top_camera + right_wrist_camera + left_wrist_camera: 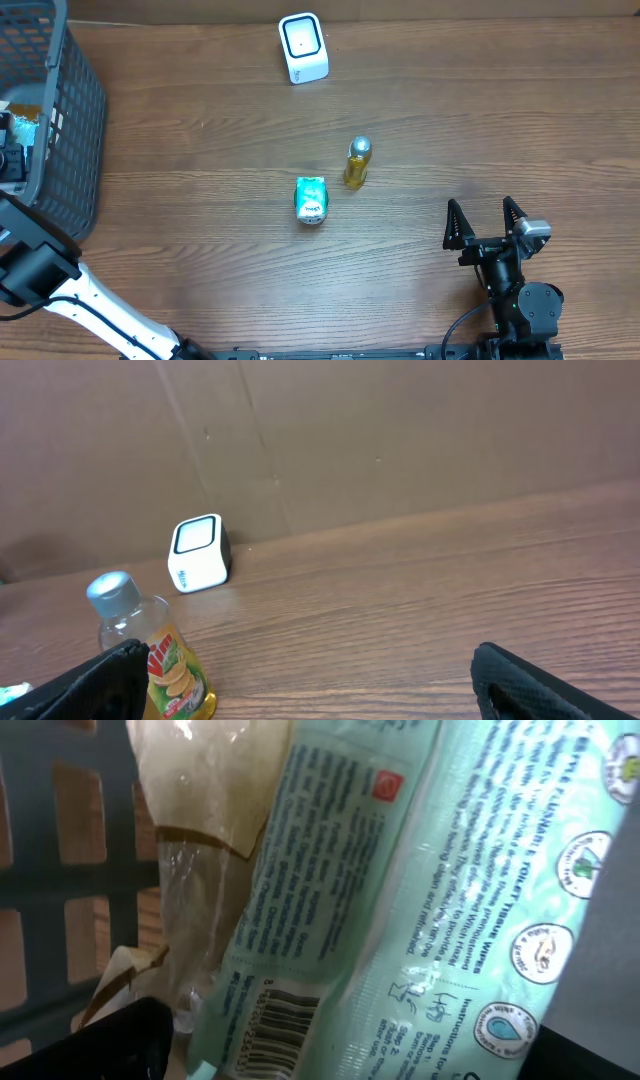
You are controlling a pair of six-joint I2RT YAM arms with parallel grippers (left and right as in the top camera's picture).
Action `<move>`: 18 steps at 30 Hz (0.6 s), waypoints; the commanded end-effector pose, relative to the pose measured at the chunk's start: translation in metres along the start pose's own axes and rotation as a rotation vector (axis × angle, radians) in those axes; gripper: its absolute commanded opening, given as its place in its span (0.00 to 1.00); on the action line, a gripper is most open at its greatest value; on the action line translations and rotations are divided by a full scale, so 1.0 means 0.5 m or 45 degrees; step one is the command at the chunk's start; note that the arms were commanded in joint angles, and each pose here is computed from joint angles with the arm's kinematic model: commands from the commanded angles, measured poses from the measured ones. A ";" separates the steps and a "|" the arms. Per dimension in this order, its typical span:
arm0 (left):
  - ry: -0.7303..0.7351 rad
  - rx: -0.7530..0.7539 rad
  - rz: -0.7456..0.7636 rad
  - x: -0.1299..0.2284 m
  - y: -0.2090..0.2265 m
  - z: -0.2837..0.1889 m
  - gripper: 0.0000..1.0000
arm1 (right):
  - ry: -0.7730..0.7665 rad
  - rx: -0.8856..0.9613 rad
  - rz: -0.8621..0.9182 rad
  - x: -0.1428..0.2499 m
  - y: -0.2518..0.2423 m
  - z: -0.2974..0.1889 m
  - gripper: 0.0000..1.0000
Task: Scan the item barcode
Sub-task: 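Move the left gripper back into the basket and grasp the bread bag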
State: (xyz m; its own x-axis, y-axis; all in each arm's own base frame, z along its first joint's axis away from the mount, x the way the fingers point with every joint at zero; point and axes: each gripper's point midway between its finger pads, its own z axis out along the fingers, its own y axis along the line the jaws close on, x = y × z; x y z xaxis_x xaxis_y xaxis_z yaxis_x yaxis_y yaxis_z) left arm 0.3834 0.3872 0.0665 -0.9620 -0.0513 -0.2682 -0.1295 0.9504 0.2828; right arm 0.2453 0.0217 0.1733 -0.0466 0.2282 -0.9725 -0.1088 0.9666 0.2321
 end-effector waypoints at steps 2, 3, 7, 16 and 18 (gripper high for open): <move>-0.065 0.028 0.068 -0.027 -0.005 -0.002 1.00 | -0.002 -0.012 -0.005 0.005 0.003 0.000 1.00; -0.070 0.025 0.070 -0.031 -0.005 -0.005 0.99 | -0.001 -0.012 -0.005 0.005 0.003 0.000 1.00; -0.081 0.000 0.082 -0.051 -0.006 -0.019 0.99 | -0.002 -0.012 -0.005 0.005 0.003 0.000 1.00; -0.116 -0.066 0.090 -0.099 -0.009 -0.048 0.99 | -0.001 -0.012 -0.005 0.005 0.003 0.000 1.00; -0.125 -0.067 0.096 -0.105 -0.015 -0.046 0.99 | -0.002 -0.012 -0.005 0.005 0.003 0.000 1.00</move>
State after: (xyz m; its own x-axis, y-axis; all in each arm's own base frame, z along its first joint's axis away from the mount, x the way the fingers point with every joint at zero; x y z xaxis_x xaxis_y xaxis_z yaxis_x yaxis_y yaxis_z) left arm 0.4221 0.3767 0.0984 -0.9451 0.0472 -0.3235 -0.0713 0.9360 0.3448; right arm 0.2453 0.0217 0.1734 -0.0463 0.2286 -0.9724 -0.1089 0.9665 0.2324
